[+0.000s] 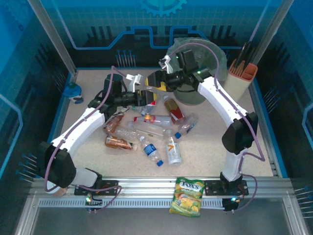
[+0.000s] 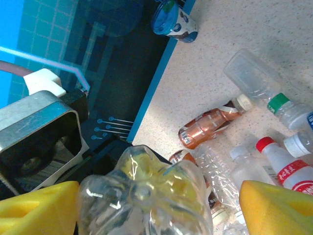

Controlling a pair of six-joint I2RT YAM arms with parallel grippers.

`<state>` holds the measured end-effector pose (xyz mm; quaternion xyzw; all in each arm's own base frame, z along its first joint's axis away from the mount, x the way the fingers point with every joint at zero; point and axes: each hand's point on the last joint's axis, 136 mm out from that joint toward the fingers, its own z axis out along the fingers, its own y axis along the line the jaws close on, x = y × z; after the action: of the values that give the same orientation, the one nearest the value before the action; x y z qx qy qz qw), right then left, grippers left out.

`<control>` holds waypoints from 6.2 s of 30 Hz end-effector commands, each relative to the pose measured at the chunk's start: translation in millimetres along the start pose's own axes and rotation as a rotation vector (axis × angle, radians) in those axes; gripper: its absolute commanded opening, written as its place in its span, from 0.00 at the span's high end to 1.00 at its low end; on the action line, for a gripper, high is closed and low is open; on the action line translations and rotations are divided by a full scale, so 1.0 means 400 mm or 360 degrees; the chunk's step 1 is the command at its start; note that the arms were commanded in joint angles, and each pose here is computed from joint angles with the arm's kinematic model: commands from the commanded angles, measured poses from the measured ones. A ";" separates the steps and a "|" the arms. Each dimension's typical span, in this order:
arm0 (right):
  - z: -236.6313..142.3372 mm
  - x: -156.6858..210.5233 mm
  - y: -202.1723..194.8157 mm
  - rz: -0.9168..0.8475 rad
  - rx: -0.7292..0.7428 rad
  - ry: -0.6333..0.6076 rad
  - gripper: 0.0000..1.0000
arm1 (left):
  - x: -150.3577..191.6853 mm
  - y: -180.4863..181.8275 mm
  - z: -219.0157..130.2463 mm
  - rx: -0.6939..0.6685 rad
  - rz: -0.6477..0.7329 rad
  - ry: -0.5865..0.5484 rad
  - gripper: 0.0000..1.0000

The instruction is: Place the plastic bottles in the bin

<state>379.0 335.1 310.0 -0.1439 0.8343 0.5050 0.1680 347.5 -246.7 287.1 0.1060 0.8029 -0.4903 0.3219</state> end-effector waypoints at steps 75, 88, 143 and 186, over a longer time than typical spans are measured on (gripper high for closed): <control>-0.323 -0.369 -0.589 -0.0178 0.1345 -0.0610 0.13 | 0.565 0.419 -0.234 -0.1616 -0.1632 -0.0101 0.06; -0.440 -0.393 -0.359 -0.0346 0.1188 -0.0731 0.00 | 0.586 0.424 -0.226 -0.1681 -0.1615 -0.0124 0.10; -0.126 0.014 0.033 -0.0307 0.0265 -0.0329 0.05 | 0.108 0.076 -0.123 -0.0666 -0.0359 -0.0305 0.77; -0.249 -0.085 0.007 -0.0315 0.0209 -0.0616 0.54 | 0.018 -0.082 -0.041 0.0010 -0.0126 -0.0352 0.04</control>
<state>394.2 267.7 333.1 -0.1007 0.8159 0.4651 0.3285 320.1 -265.5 292.5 0.0258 0.7713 -0.5315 0.3492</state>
